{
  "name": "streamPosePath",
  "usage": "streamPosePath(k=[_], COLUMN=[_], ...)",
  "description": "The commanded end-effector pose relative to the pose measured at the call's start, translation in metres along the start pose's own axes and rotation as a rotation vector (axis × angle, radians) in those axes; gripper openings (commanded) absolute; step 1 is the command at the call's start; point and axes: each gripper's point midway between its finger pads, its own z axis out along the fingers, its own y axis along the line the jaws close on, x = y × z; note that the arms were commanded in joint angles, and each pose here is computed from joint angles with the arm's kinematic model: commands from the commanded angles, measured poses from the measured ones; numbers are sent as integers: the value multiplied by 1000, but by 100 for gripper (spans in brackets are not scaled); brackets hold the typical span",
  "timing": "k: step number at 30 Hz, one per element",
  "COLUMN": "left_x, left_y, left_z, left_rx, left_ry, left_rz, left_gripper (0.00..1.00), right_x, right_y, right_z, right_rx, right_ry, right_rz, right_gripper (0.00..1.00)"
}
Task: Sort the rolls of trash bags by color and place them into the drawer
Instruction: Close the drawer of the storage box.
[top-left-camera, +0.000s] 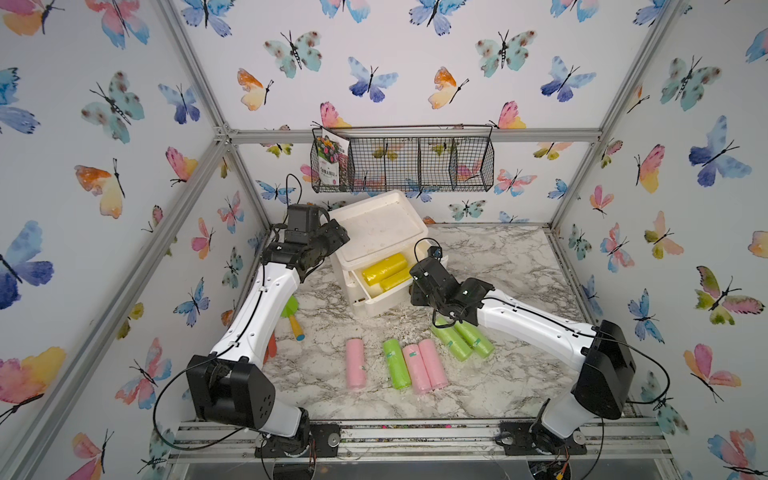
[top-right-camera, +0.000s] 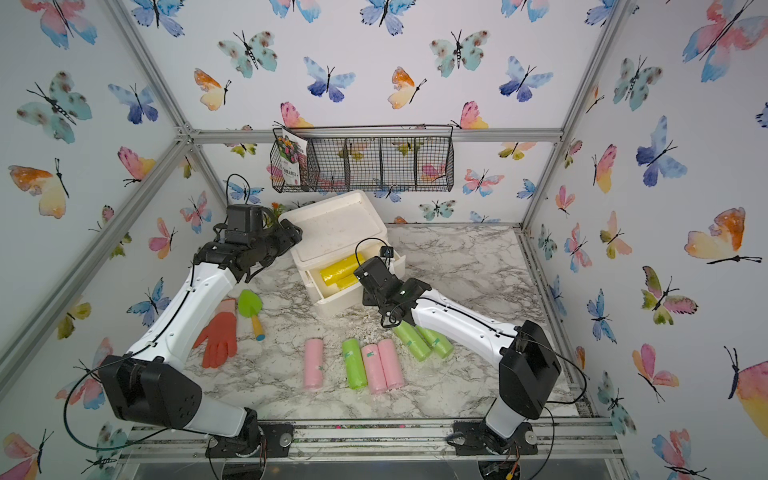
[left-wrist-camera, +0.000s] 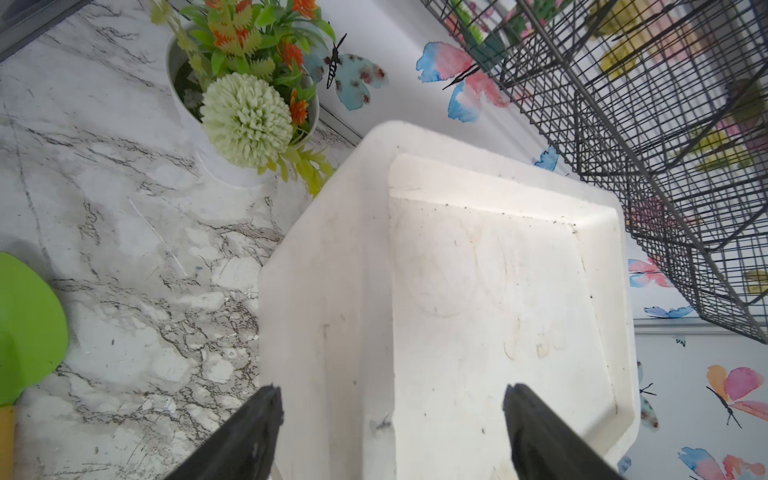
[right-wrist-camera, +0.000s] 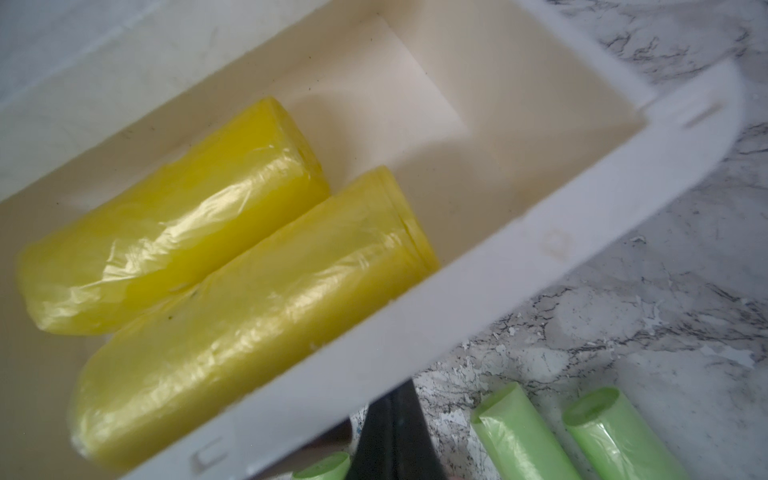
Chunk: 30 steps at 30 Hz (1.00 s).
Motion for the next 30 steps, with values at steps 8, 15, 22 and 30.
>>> streamPosePath(k=[8,15,22,30], left_x=[12,17,21,20], left_y=[9,6,-4,-32], left_z=[26,30,29,23], left_rx=[-43,-46,-28,39], left_ry=[53,91,130,156], left_rz=[57,52,45,32], left_gripper=[40,10,10,13], right_x=[-44,-50,-62,-71], right_y=[28,41,60,77], right_z=[2,1,6,9], right_rx=[-106,-165,-202,-249], right_ry=[-117,-121,-125,-130], right_rz=[58,78,69,80], right_gripper=[2,2,2,2])
